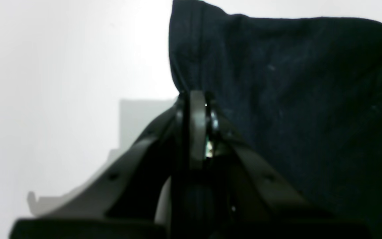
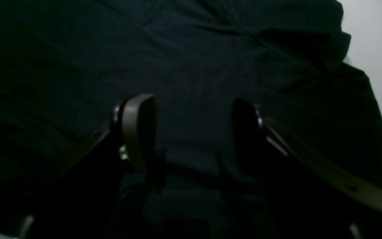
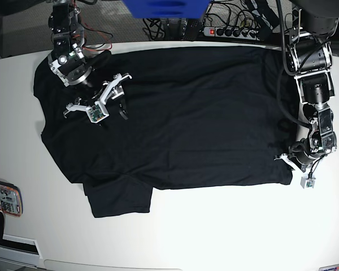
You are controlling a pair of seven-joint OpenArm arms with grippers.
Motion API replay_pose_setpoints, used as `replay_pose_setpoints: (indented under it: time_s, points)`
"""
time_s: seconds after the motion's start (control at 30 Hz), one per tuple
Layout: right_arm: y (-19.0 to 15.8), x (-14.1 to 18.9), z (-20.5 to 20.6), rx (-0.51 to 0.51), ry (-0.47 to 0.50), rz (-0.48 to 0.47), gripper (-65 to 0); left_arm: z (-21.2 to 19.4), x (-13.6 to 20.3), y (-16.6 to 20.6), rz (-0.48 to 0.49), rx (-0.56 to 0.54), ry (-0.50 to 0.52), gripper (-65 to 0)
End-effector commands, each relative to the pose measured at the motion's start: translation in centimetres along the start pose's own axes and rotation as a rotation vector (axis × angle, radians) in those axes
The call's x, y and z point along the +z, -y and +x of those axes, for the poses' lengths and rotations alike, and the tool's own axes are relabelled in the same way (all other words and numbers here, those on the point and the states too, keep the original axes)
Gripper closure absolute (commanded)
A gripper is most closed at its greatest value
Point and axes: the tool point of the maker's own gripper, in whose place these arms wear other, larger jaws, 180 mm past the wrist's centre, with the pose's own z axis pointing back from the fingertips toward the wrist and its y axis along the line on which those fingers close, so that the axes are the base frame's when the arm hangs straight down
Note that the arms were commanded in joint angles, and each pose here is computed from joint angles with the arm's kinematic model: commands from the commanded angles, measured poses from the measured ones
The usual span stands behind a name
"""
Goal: Fold the T-shirt properly
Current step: 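Move the right gripper to the sleeve corner and the left gripper to the hem corner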
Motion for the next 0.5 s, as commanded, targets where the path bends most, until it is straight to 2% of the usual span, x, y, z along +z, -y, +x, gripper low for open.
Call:
replay_pose_setpoints:
  time_s: [0.0, 0.13, 0.3, 0.47]
  points:
    - [0.4, 0.2, 1.4, 0.008, 0.048, -0.009, -34.6, -0.9, -0.1, 0.3, -0.004, -0.014, -0.055, 0.0]
    - [0.5, 0.2, 1.4, 0.008, 0.048, -0.010, -34.6, 1.6, 0.7, 0.6, 0.002, -0.048, 0.006, 0.0]
    - [0.5, 0.2, 1.4, 0.009, 0.049, -0.010, -34.6, 2.9, 2.3, 1.2, 0.010, -0.112, 0.078, 0.0]
    - [0.5, 0.1, 1.4, 0.009, 0.049, -0.010, -34.6, 2.8, 2.7, 1.5, 0.010, -0.127, 0.088, 0.0]
